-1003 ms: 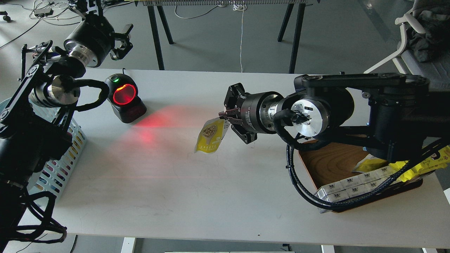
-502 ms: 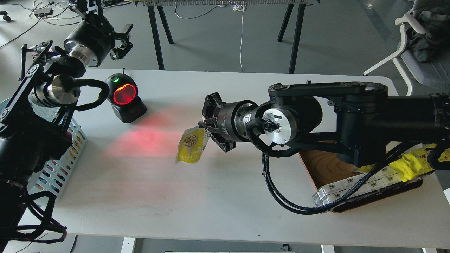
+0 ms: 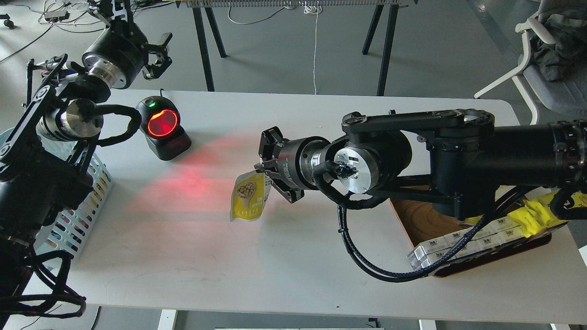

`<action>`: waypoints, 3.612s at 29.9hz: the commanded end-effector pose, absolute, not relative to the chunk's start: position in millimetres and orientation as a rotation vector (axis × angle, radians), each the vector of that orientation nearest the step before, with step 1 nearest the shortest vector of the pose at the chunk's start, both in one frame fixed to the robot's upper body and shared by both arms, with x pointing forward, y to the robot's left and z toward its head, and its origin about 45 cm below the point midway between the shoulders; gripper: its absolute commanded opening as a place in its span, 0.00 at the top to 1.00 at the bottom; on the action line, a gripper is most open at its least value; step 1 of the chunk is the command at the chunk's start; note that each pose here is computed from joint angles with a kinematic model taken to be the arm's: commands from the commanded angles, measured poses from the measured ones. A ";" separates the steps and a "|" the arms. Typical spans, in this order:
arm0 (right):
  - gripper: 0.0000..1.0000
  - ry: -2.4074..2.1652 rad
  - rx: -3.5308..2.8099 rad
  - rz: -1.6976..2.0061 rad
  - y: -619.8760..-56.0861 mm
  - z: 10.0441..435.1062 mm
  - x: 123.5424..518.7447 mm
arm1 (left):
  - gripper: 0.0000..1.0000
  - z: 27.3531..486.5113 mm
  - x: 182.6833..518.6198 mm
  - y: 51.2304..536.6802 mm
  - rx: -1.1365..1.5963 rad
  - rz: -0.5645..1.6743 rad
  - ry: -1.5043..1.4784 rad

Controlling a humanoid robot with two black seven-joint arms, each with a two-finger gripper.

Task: Scan snack and place in basket
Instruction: 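Set the yellow packet upright on the table and open the right gripper, then withdraw the right gripper back toward its rest position, then reach the left gripper to the yellow packet and grasp it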

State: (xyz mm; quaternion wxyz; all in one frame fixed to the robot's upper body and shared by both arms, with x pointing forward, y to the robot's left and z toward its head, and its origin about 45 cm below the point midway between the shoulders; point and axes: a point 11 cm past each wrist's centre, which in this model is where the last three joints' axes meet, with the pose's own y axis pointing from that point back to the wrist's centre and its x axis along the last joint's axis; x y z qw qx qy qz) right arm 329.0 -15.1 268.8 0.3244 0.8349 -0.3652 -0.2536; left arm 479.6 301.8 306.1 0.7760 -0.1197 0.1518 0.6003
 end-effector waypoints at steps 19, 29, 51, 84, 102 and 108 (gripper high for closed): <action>0.35 -1.042 2.142 -0.593 -38.7 271.3 348.1 | 0.00 306.3 479.6 303.3 -0.258 1.302 0.327; 0.01 -1.141 2.181 -0.538 -63.0 309.2 368.0 | 0.00 314.9 479.5 318.8 -0.246 1.325 0.295; 0.01 -2.006 2.315 -0.723 -347.2 402.5 455.8 | 0.00 443.7 417.8 363.7 0.176 1.135 -0.325; 0.01 -1.977 2.823 -0.947 -393.7 294.1 432.6 | 0.00 321.0 346.3 250.7 0.939 0.481 -1.234; 0.01 -1.949 2.820 -0.974 -385.6 286.0 432.4 | 0.00 225.7 312.7 193.3 1.045 0.371 -1.251; 0.01 -1.935 2.827 -0.984 -380.8 284.6 433.2 | 0.00 211.3 301.4 178.4 1.019 0.352 -1.232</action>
